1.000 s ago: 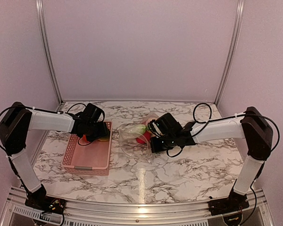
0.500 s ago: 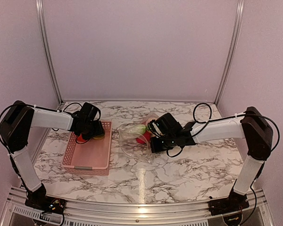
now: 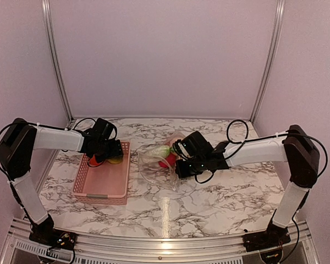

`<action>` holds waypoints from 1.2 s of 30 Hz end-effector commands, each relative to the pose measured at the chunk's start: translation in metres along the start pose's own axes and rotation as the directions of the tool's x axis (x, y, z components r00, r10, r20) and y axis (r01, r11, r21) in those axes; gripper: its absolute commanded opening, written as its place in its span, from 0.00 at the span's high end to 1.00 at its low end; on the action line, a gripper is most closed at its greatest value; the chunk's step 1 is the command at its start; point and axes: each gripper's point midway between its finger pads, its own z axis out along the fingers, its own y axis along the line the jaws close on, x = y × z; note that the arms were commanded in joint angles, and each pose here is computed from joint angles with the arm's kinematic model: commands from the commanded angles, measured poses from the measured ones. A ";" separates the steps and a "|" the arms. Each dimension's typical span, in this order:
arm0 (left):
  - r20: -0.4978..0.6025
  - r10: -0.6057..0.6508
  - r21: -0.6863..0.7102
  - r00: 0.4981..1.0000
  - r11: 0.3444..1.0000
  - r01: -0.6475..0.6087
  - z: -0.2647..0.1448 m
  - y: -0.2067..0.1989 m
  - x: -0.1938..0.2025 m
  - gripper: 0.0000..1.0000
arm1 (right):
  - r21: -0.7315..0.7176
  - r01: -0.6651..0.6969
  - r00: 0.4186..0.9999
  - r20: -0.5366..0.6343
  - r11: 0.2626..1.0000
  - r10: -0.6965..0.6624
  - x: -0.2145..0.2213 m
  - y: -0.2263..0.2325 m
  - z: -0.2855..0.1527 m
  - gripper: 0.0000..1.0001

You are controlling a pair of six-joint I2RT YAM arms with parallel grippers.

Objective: Open the zip-top bag and remove the fake food
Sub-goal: Place the fake fruit in the bin, then pick up the fake vegetable from the zipper food storage bag.

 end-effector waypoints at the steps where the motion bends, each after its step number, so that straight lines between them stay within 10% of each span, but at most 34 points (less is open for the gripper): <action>1: 0.049 0.004 0.039 0.999 0.999 -0.006 -0.024 -0.012 -0.019 0.15 | -0.021 0.013 0.999 0.037 1.000 -0.012 -0.016 0.012 -0.017 0.88; 18: 0.125 0.036 0.127 0.992 0.991 -0.052 -0.098 -0.033 -0.030 0.11 | -0.024 0.033 0.998 0.047 0.999 -0.032 -0.020 0.021 -0.028 0.77; 36: -0.019 0.068 0.388 0.997 0.920 -0.056 -0.137 -0.104 0.064 0.47 | -0.005 0.084 0.992 0.093 0.996 -0.084 -0.032 0.035 -0.061 0.58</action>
